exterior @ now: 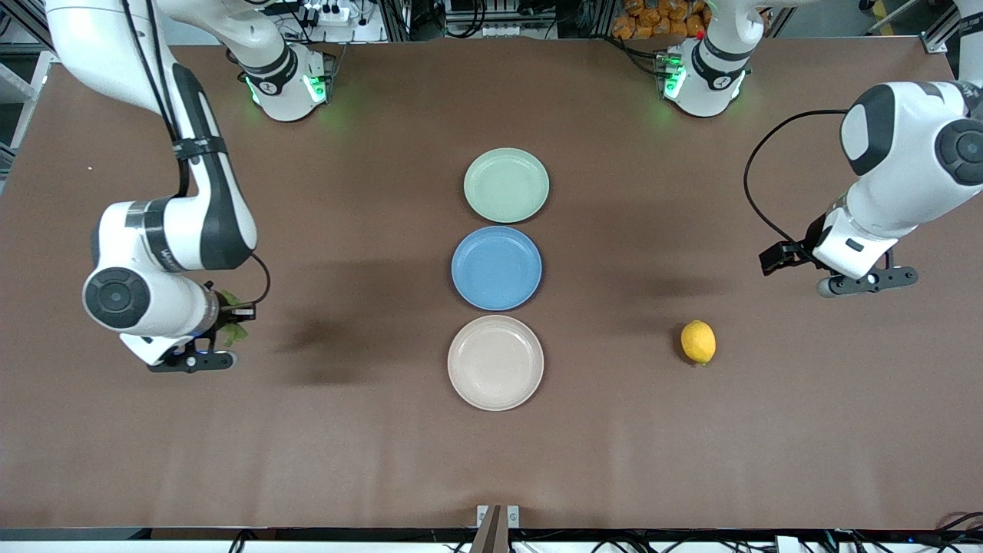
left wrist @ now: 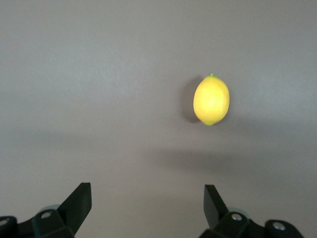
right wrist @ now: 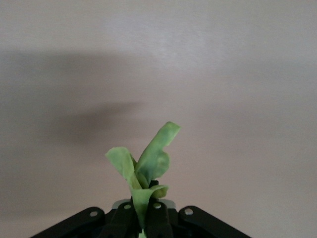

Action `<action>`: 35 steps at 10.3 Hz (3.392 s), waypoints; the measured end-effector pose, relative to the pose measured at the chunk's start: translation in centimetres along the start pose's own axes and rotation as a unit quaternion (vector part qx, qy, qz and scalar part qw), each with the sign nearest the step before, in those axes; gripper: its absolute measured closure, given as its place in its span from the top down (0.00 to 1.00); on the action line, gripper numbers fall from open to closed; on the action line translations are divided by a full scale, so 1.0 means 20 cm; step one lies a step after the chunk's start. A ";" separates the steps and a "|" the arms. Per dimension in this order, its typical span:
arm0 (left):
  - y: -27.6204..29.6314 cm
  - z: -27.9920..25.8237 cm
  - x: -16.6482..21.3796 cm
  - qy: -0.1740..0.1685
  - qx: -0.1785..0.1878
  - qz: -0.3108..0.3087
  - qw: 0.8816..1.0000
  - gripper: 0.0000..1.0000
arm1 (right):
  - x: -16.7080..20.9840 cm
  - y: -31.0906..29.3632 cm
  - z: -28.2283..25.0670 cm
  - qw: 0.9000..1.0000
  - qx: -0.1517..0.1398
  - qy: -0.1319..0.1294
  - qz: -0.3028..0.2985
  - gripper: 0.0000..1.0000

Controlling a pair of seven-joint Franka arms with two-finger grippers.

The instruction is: Pick lemon and lettuce from plates

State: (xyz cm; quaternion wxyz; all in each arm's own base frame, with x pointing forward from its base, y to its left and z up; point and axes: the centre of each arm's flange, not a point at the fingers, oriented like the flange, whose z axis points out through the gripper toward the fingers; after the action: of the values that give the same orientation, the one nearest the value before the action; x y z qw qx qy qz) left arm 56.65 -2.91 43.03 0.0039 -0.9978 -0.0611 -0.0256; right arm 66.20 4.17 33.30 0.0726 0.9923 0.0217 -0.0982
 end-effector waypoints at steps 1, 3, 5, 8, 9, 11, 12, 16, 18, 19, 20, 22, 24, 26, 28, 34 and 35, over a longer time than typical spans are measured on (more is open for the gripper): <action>0.00 -0.08 0.02 0.016 -0.002 0.002 1.000 1.00 | 0.01 0.11 0.06 1.000 0.003 0.001 0.000 0.05; 0.02 -0.25 0.04 0.024 -0.003 0.025 0.999 1.00 | 0.03 0.22 0.27 1.000 0.005 0.001 0.005 0.05; 0.05 -0.42 0.05 0.021 -0.001 0.055 0.998 1.00 | 0.04 0.20 0.44 1.000 0.008 -0.004 0.005 0.05; 0.08 -0.64 0.03 0.037 -0.002 0.083 0.996 1.00 | 0.06 0.21 0.58 0.999 0.037 -0.010 0.021 0.06; 0.08 -0.72 0.01 0.026 -0.001 0.085 0.996 1.00 | 0.06 0.20 0.61 0.999 0.040 -0.012 0.022 0.12; 0.08 -0.85 0.00 0.020 0.000 0.085 0.996 1.00 | 0.07 0.19 0.61 0.999 0.046 -0.011 0.022 0.39; 0.08 -0.89 0.00 0.020 0.000 0.085 0.996 1.00 | 0.08 0.19 0.58 0.999 0.047 -0.005 0.020 0.57; 0.07 -1.03 -0.02 0.020 0.000 0.085 0.996 1.00 | 0.08 0.26 0.23 0.998 0.056 -0.011 0.006 1.00; 0.06 -1.04 -0.04 0.005 0.001 0.083 0.997 1.00 | 0.01 0.31 -0.01 0.998 0.064 -0.007 0.007 1.00; 0.05 -1.04 -0.05 -0.006 0.003 0.082 0.997 1.00 | -0.04 0.35 -0.11 0.998 0.068 -0.005 0.010 1.00; 0.04 -1.05 -0.05 -0.008 0.003 0.081 0.997 1.00 | -0.09 0.39 -0.20 0.997 0.074 -0.007 0.014 1.00; 0.05 -1.05 -0.05 -0.010 0.003 0.081 0.997 1.00 | -0.21 0.47 -0.38 0.995 0.095 -0.014 0.015 1.00; 0.07 -1.05 -0.06 -0.011 0.003 0.084 0.996 1.00 | -0.35 0.50 -0.60 0.994 0.103 -0.027 0.015 1.00; 0.07 -1.04 -0.06 -0.012 0.003 0.086 0.996 1.00 | -0.48 0.53 -0.83 0.993 0.106 -0.042 0.021 1.00; 0.09 -1.04 -0.06 -0.012 0.003 0.088 0.996 1.00 | -0.61 0.54 -1.04 0.993 0.106 -0.035 0.023 1.00; 0.11 -1.04 -0.06 -0.013 0.003 0.092 0.996 1.00 | -0.78 0.51 -1.26 0.994 0.106 -0.003 0.014 1.00; 0.11 -1.04 -0.06 -0.013 0.003 0.092 0.996 1.00 | -0.77 0.51 -1.26 0.995 0.104 0.001 0.014 1.00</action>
State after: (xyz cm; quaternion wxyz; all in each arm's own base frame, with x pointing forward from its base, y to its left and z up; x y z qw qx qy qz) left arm 54.65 -5.42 63.68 0.0082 -0.9994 0.0308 -0.0119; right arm 56.53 -2.57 62.17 -0.0293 0.9947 -0.0022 -0.0983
